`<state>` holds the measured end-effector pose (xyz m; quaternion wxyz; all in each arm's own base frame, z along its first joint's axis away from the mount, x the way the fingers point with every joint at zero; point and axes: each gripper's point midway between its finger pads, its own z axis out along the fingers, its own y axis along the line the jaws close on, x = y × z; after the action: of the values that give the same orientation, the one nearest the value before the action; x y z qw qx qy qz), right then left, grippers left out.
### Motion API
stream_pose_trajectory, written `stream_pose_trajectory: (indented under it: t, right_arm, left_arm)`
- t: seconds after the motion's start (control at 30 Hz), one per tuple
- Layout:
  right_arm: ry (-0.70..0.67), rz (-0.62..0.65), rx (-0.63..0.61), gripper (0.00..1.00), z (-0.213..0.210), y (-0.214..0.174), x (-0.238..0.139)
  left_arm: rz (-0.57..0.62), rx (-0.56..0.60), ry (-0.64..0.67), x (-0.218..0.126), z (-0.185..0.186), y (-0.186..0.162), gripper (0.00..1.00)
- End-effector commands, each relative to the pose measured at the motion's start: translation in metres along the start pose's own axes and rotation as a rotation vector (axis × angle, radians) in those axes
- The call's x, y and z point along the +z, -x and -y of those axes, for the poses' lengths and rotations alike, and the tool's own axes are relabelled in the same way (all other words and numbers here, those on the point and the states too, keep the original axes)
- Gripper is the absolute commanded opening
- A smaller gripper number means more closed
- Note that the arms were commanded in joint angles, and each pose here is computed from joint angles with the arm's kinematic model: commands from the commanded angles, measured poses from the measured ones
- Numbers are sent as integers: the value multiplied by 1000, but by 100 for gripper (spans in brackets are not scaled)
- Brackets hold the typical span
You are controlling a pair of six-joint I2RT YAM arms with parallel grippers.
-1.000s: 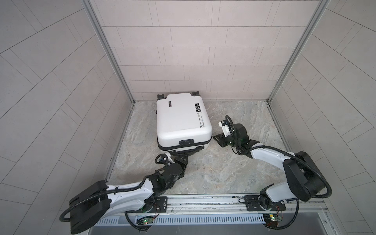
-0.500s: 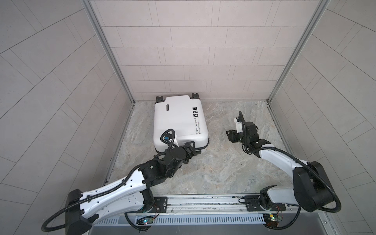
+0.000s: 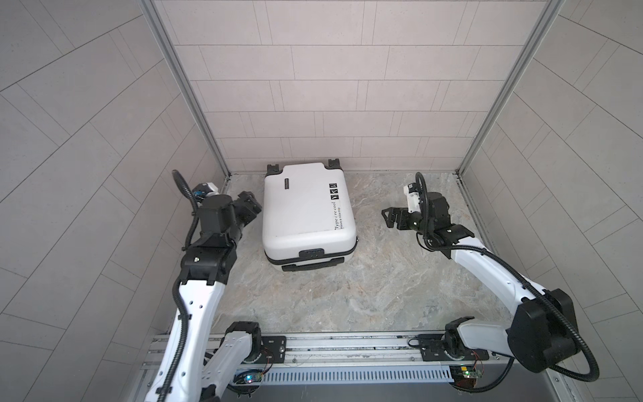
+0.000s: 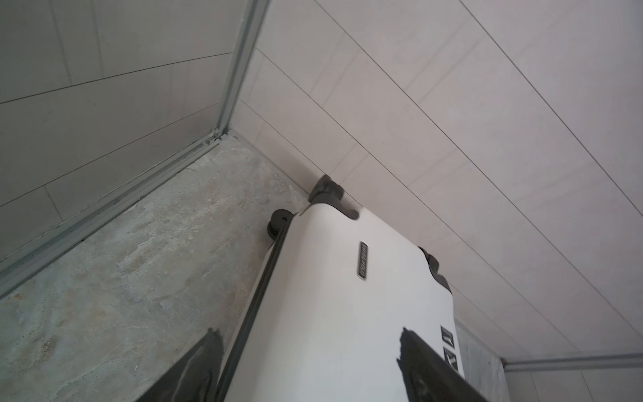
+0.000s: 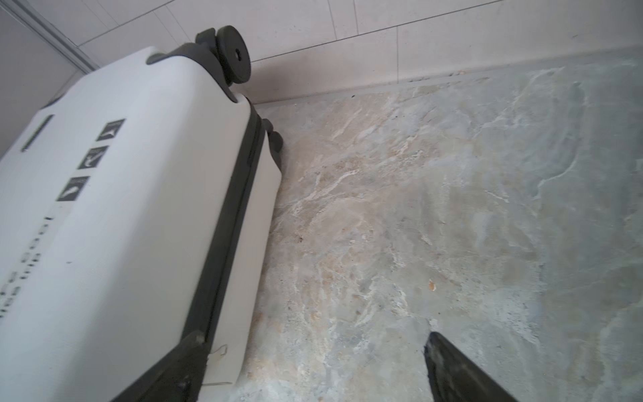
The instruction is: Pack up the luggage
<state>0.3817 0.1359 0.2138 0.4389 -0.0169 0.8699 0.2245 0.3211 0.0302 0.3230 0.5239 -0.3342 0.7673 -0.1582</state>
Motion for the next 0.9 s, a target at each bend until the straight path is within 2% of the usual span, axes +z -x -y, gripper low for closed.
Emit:
stream_pose_trajectory:
  t: [0.0,0.1,0.27,0.5,0.87]
  right_arm:
    - [121,-73,72,99,-22,-2,8]
    - [170,-85,96,99,-33,0,15]
    - [182,-87,113,99,-38,1,21]
    - [220,-90,142,99,-43,3,28]
    - [141,-83,139,99,-24,18,17]
  left_arm:
    - [-150,-196,-145,34,-4,-15,100]
    - [-178,-356,-232,71,-14,-19,100]
    - [-313,-406,-347,104,0,-50,100]
    - [-372,-382,-455,105,34,-84,100]
    - [-495,-351,-540,114,99,-155,100]
